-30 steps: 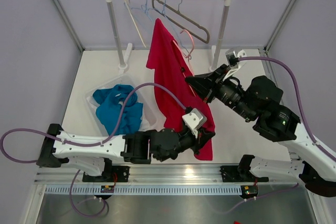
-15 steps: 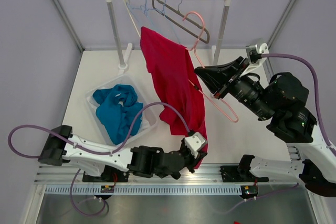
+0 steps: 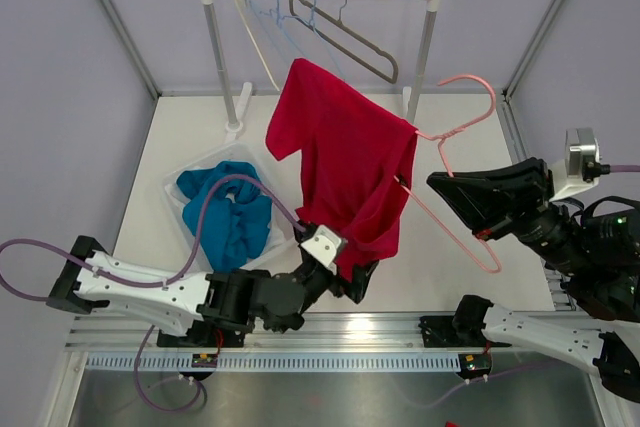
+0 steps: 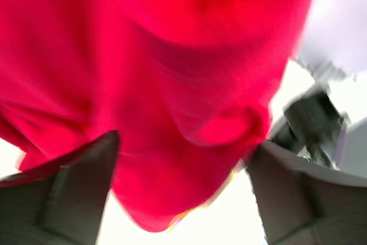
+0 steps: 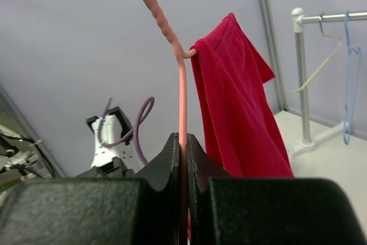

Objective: Remove the t-shirt from the hanger

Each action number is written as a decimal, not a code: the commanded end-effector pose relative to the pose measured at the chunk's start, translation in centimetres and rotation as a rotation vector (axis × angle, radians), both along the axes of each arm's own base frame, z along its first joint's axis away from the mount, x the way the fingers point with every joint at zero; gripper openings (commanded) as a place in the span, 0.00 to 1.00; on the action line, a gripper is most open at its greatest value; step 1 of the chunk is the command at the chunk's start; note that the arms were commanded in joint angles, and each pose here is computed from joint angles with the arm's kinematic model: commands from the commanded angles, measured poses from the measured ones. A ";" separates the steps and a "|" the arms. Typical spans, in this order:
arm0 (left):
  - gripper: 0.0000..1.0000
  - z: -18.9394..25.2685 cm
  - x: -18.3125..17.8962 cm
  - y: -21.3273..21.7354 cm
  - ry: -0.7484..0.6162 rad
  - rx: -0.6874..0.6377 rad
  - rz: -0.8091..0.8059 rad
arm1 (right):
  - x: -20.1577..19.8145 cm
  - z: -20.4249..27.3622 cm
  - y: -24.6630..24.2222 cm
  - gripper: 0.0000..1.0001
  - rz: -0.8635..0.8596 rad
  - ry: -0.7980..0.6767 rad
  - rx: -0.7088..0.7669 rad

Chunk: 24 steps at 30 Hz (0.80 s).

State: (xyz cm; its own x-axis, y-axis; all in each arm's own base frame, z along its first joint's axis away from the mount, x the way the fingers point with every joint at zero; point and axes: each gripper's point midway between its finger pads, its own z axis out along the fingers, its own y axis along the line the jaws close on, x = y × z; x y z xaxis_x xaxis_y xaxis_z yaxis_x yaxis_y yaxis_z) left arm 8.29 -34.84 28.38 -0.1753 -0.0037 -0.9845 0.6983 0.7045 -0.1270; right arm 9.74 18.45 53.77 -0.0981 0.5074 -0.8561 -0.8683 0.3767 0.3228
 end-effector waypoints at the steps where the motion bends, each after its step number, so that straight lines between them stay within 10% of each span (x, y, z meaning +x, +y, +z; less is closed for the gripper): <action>1: 0.99 8.0 3.0 2.7 -0.109 -0.170 0.215 | -2.7 3.8 -0.8 0.00 0.115 -0.082 0.171; 16: 0.98 16.0 12.6 6.0 -0.399 -0.023 0.641 | -7.1 3.9 -2.3 0.00 0.302 -0.118 0.222; 19: 0.57 17.4 12.6 7.8 -0.410 -0.031 0.655 | -8.0 3.9 -4.1 0.00 0.297 -0.134 0.243; 20: 0.25 17.9 12.4 8.3 -0.405 -0.043 0.655 | -8.1 3.6 -4.5 0.00 0.286 -0.133 0.240; 24: 0.00 20.1 11.2 10.1 -0.385 -0.067 0.584 | -7.4 1.4 -6.4 0.00 0.198 -0.091 0.222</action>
